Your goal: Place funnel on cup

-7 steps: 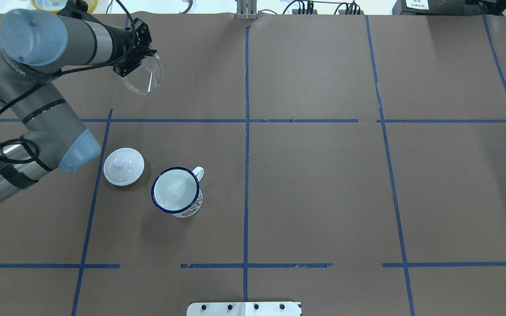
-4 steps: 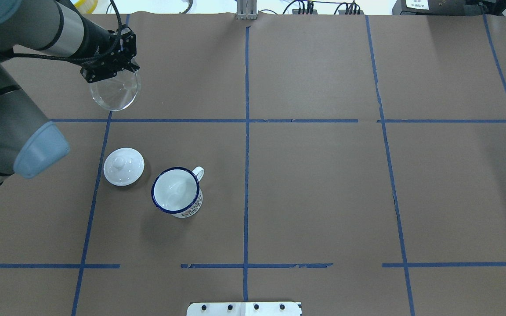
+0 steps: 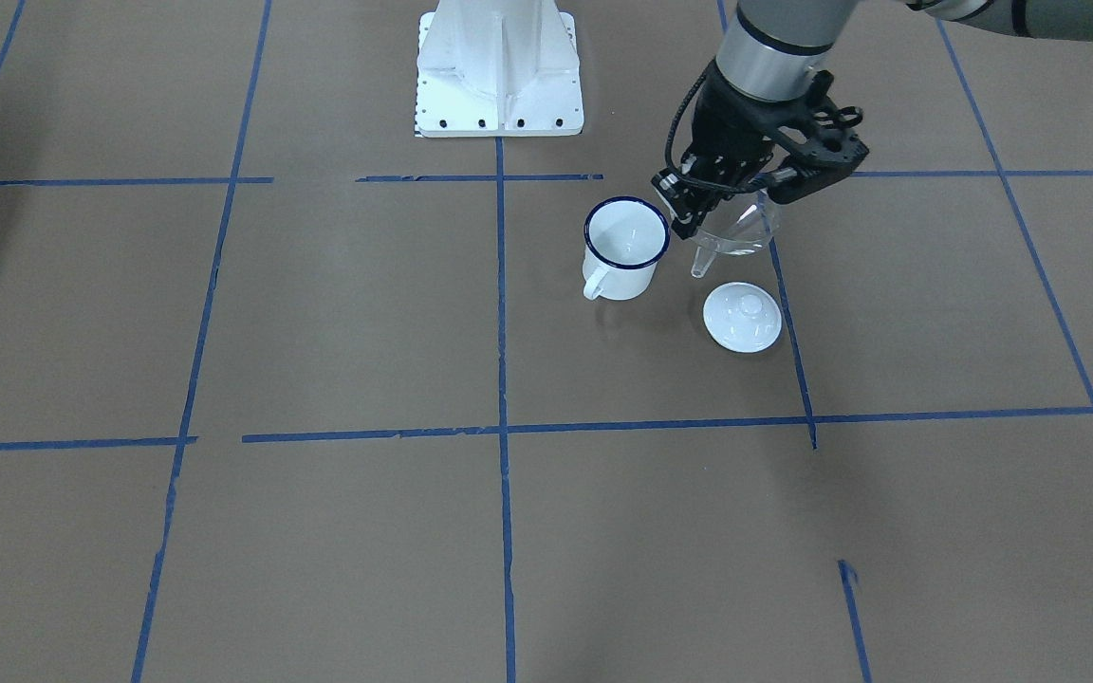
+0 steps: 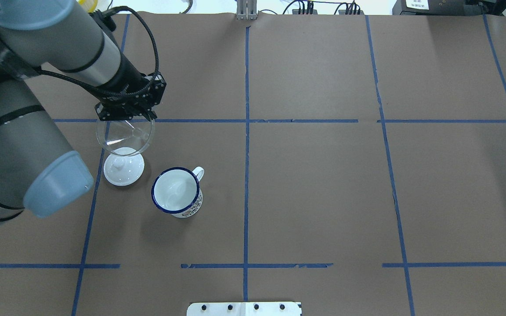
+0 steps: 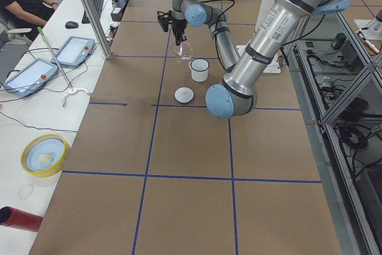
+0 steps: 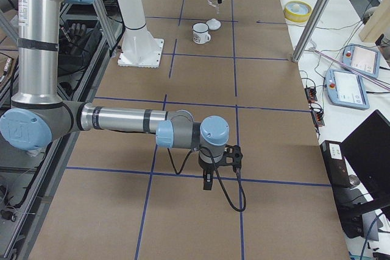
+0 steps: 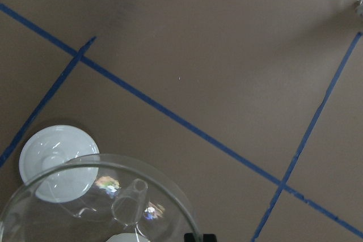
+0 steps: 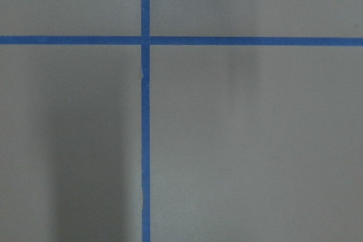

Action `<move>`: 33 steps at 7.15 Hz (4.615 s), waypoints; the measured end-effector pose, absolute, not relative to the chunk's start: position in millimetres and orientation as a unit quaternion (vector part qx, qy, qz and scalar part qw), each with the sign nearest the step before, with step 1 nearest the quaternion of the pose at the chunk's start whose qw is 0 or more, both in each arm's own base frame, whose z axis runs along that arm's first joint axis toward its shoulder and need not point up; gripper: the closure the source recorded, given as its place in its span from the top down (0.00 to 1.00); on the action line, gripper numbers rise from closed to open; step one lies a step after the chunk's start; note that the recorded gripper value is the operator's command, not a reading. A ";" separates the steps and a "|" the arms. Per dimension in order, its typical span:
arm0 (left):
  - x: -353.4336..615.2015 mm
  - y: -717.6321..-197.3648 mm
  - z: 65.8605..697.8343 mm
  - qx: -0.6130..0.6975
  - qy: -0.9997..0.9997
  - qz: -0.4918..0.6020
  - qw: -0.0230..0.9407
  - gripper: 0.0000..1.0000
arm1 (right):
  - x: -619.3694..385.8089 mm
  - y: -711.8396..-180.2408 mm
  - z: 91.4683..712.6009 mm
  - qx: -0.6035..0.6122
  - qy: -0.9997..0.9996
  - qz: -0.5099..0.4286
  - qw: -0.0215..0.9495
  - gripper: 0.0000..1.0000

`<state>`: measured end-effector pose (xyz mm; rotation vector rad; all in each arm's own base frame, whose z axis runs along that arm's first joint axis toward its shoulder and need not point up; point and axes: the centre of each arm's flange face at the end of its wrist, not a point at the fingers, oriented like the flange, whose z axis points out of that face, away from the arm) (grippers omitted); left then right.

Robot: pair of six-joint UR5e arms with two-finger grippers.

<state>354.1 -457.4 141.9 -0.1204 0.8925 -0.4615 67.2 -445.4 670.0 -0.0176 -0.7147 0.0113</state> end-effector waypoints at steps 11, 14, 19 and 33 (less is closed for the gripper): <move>503.2 -402.7 163.2 -0.046 0.355 -0.067 0.931 1.00 | 67.2 -445.4 670.1 -0.009 -0.350 0.006 0.937 1.00; 498.1 -402.0 154.6 -0.026 0.378 -0.061 0.923 1.00 | 67.2 -445.4 670.2 -0.009 -0.350 0.006 0.937 1.00; 351.2 -491.1 159.7 0.074 0.424 -0.048 0.901 1.00 | 67.1 -445.4 670.3 -0.009 -0.350 0.006 0.937 1.00; -83.4 -479.5 641.1 0.049 0.379 0.063 0.922 1.00 | 67.2 -445.3 670.6 -0.009 -0.350 0.006 0.937 1.00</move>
